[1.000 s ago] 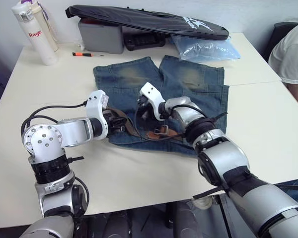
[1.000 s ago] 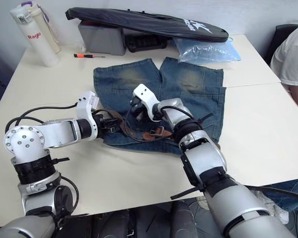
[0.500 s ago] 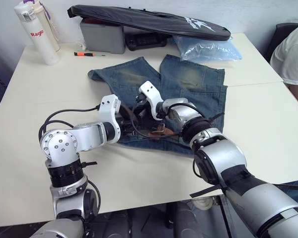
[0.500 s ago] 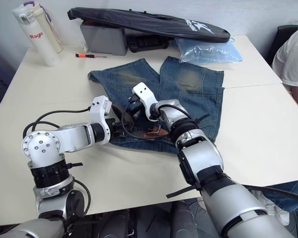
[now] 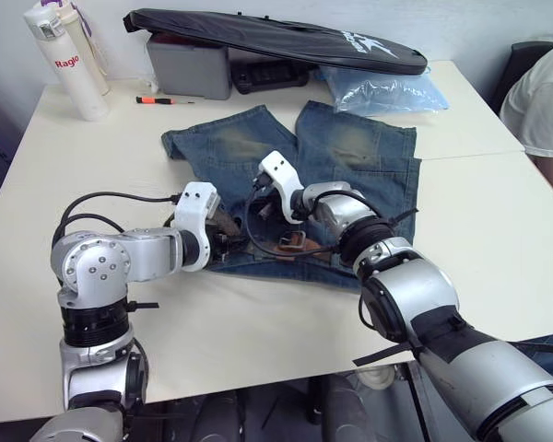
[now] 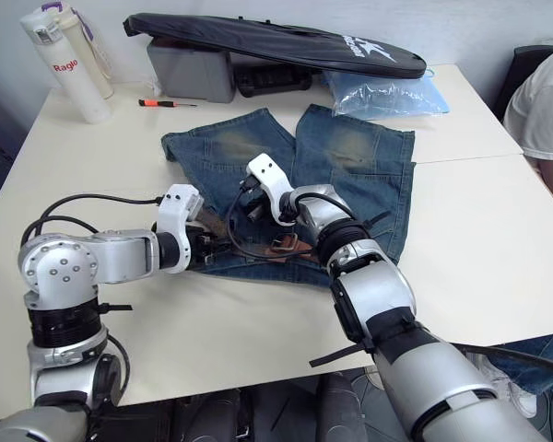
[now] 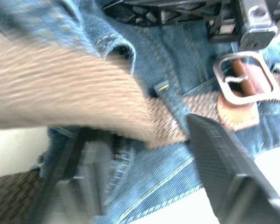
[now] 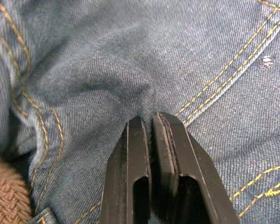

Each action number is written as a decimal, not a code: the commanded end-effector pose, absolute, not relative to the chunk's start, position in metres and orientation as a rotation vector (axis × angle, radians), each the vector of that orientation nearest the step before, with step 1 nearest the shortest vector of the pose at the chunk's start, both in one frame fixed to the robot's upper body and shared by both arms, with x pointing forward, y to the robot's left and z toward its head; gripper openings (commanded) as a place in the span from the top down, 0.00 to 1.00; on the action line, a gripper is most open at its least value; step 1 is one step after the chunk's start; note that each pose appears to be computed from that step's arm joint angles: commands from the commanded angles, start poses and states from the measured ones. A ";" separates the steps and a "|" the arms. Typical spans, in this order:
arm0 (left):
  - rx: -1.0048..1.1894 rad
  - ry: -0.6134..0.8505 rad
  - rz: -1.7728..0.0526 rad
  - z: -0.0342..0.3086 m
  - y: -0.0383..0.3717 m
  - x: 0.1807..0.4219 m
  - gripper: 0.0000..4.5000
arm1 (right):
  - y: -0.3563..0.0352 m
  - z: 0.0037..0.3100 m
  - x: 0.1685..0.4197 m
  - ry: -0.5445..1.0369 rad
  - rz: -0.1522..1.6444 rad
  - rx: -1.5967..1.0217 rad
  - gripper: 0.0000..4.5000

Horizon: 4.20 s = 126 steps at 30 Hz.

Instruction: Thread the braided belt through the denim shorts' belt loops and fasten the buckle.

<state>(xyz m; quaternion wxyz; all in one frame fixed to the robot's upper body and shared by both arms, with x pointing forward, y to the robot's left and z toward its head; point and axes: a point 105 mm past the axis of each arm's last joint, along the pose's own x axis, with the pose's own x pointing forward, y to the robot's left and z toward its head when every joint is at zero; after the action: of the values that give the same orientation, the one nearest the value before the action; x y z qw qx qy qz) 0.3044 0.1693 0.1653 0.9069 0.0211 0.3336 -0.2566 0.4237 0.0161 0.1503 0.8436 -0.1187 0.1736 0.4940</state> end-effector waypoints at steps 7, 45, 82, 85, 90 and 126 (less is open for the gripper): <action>0.156 0.744 -0.714 0.188 0.180 0.273 0.01 | 0.019 0.200 0.419 0.240 1.137 -0.276 1.00; 0.454 0.353 -0.899 0.217 0.122 0.383 0.74 | -0.082 0.210 0.280 0.143 1.228 -0.728 0.00; 0.899 0.565 -1.122 0.144 0.099 0.422 1.00 | -0.071 0.155 0.298 -0.010 1.134 -1.135 0.46; 0.895 0.563 -1.121 0.144 0.099 0.422 1.00 | -0.071 0.152 0.300 -0.013 1.141 -1.149 0.51; 0.892 0.563 -1.119 0.144 0.100 0.423 1.00 | -0.070 0.152 0.301 -0.047 1.138 -1.177 0.96; 0.896 0.541 -1.098 0.148 0.098 0.426 1.00 | -0.080 0.142 0.316 0.044 1.081 -1.135 0.72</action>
<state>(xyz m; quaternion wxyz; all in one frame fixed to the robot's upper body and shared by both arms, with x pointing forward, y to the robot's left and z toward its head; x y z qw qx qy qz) 0.4260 0.0915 0.1585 0.7279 0.4028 0.2268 -0.5064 0.3104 -0.0765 0.1373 0.7011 -0.5039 0.0191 0.5042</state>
